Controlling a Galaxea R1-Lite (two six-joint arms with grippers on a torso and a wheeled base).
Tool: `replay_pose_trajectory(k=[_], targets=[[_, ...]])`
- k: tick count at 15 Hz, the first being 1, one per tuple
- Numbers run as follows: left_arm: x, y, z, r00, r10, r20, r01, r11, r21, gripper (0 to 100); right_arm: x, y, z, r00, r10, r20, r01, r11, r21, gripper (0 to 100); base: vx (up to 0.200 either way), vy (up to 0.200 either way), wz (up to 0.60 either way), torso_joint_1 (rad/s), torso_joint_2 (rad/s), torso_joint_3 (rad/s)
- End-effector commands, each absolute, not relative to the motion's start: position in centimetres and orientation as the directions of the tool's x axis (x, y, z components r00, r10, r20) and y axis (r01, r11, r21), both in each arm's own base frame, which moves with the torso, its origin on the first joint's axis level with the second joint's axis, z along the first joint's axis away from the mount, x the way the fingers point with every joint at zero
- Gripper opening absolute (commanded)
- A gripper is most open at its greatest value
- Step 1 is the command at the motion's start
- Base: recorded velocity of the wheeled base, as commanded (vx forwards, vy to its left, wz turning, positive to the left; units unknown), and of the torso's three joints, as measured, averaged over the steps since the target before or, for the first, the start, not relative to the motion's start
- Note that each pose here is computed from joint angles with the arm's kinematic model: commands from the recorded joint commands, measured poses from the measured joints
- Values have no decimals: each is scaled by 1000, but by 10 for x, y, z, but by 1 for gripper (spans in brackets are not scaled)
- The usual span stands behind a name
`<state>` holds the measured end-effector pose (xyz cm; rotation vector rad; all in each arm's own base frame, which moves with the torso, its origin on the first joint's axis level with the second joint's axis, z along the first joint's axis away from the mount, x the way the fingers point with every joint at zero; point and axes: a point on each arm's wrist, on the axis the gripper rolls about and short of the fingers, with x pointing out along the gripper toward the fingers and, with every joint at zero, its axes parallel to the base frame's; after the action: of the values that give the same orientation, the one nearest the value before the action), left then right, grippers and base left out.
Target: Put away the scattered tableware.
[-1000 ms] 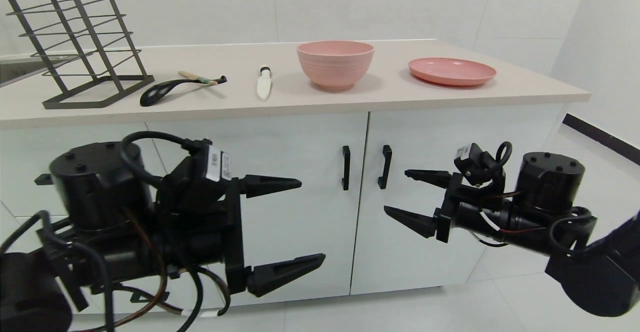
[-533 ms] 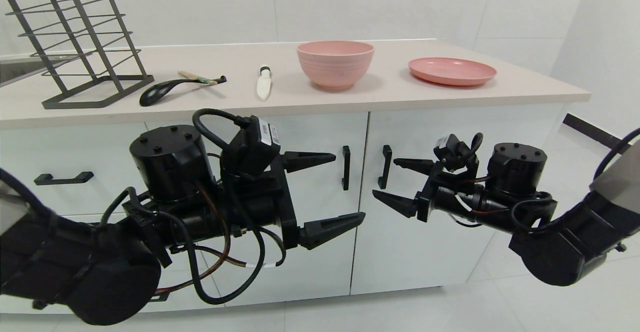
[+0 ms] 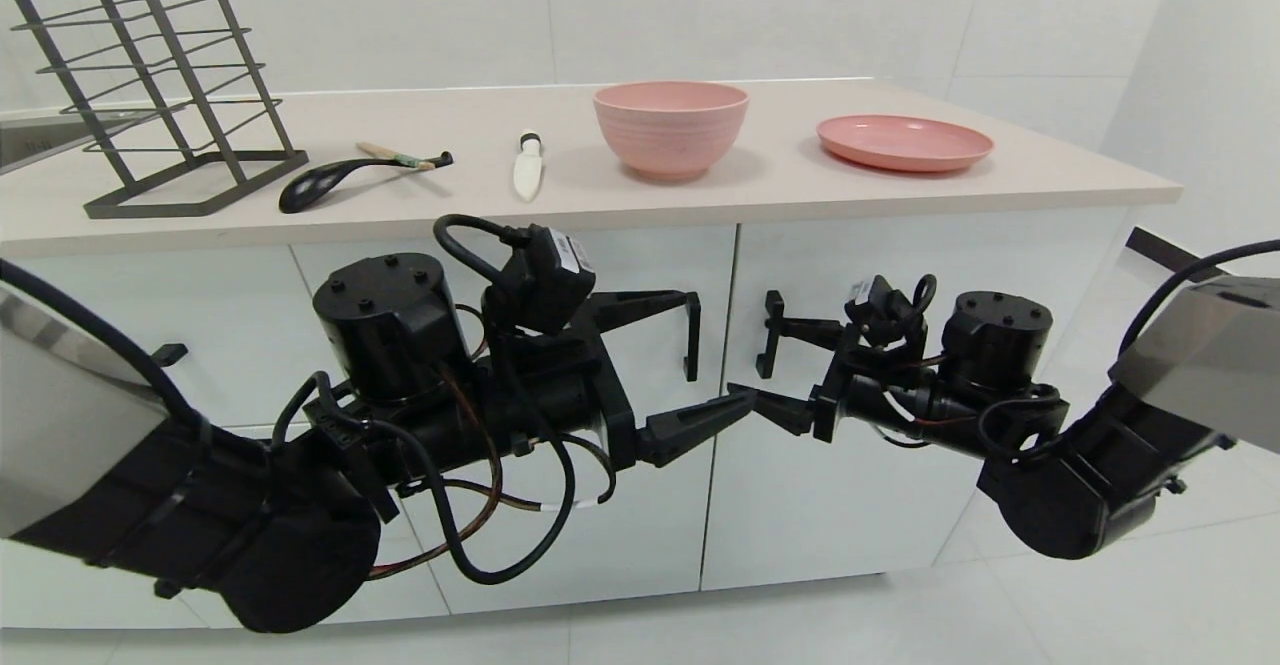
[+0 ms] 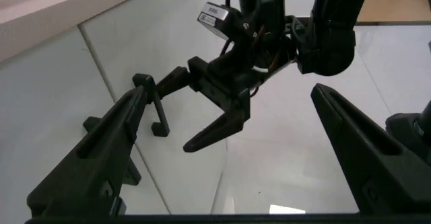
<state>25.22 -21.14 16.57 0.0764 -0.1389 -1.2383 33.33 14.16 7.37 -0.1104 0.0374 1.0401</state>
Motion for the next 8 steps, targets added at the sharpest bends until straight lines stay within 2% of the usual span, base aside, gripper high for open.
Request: replay_pose_trajectory(k=[1, 5, 8], targets=[[255, -216, 162, 321, -945, 59, 936, 326, 130, 100, 342, 152, 75, 456, 888, -55, -888, 450, -92, 100, 0, 0, 0, 0, 0, 0], [258, -228, 158, 353, -934, 59, 927, 357, 117, 100, 332, 150, 72, 304, 952, -43, -950, 299, -84, 100, 0, 0, 0, 0, 0, 0], [267, -239, 157, 361, -930, 71, 923, 367, 114, 100, 308, 136, 69, 274, 960, -62, -961, 271, -53, 100, 0, 0, 0, 0, 0, 0]])
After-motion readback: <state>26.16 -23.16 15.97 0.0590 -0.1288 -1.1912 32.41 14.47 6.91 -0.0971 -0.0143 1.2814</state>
